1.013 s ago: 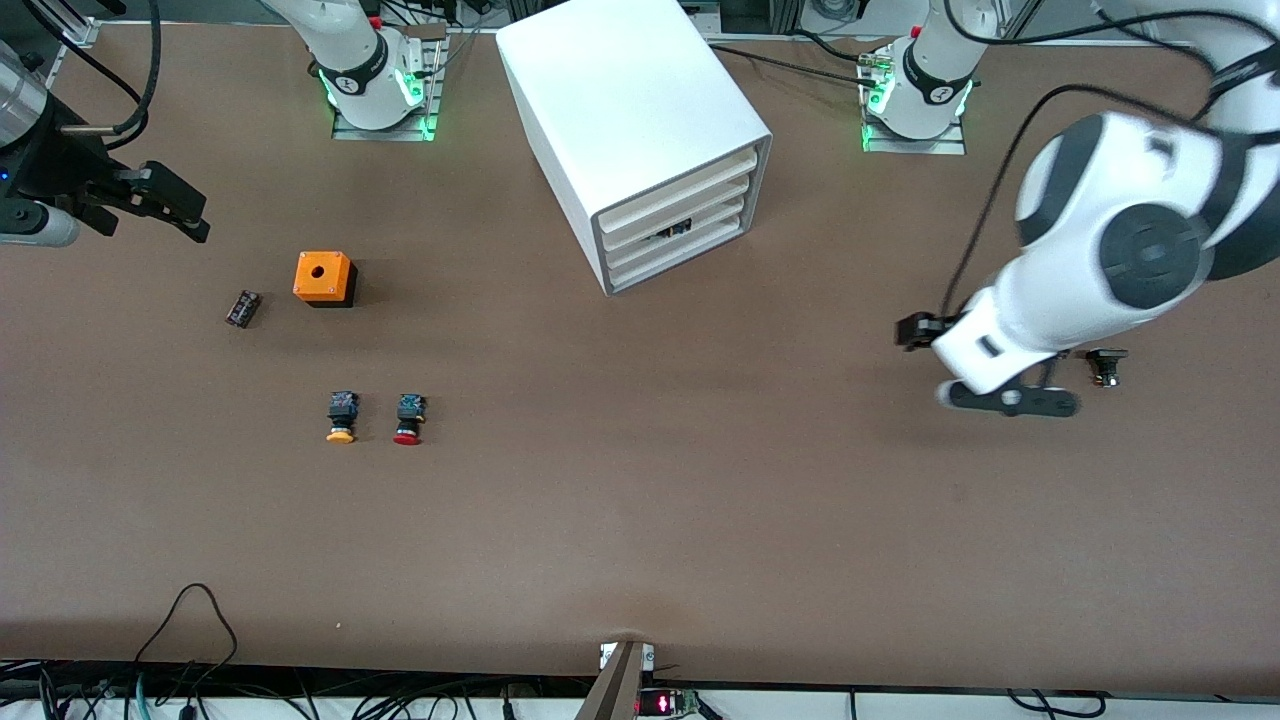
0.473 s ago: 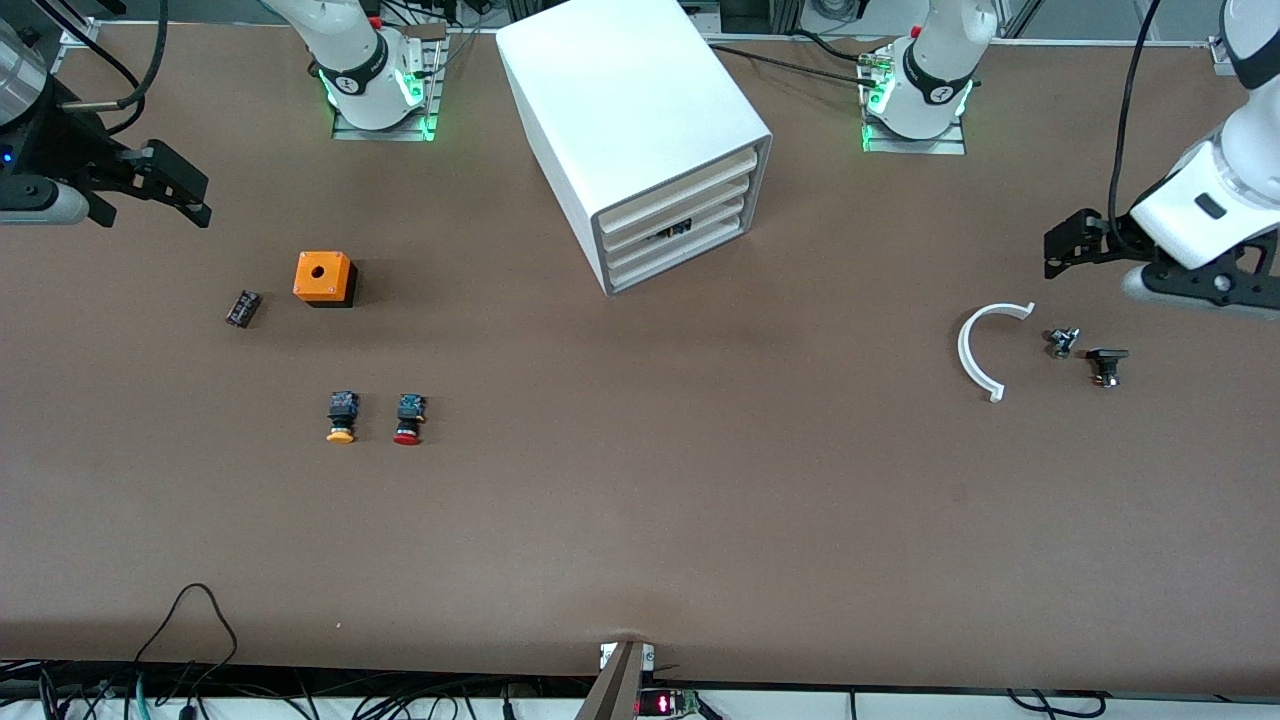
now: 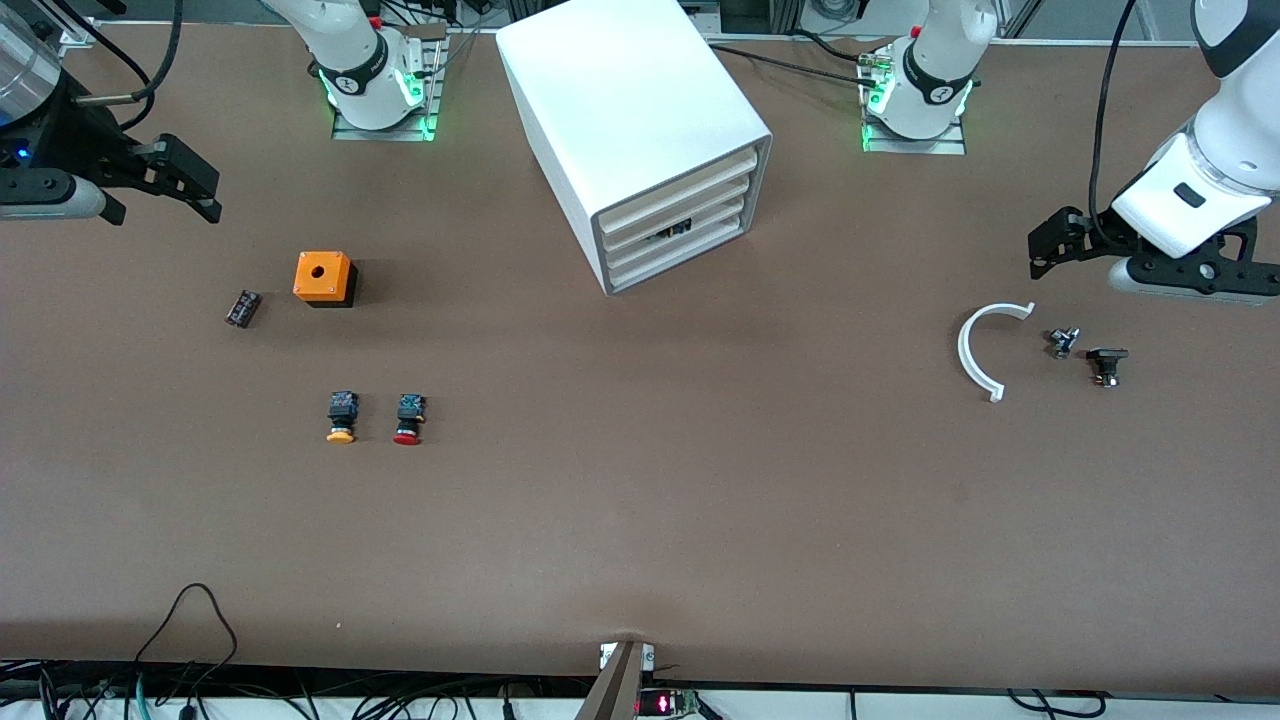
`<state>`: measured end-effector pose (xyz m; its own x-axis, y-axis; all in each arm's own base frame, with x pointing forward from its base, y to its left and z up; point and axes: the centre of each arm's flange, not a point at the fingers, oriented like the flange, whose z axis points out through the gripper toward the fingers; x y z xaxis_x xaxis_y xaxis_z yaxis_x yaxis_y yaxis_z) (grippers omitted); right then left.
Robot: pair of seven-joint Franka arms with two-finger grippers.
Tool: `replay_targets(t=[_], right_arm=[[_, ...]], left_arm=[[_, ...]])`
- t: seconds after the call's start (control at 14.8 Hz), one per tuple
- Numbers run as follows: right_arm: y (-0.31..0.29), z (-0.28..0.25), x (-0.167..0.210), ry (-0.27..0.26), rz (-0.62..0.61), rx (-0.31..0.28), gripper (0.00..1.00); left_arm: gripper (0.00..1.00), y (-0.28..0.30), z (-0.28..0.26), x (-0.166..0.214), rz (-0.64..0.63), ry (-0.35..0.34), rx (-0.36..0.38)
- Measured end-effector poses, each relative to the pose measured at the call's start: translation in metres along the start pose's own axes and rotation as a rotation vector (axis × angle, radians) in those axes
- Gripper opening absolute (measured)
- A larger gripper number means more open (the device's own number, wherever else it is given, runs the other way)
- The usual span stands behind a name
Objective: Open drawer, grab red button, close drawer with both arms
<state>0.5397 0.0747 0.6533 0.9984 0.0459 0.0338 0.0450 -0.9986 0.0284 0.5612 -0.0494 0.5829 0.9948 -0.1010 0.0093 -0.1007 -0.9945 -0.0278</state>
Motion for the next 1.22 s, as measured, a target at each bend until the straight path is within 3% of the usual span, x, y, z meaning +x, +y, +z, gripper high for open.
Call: replay_targets(t=[1.22], right_arm=[[-0.0001,0.0,-0.0001,0.0,0.0,0.0,1.0]], left_arm=[[1.0,-0.006,-0.006,0.0045,-0.011,0.028,0.0]])
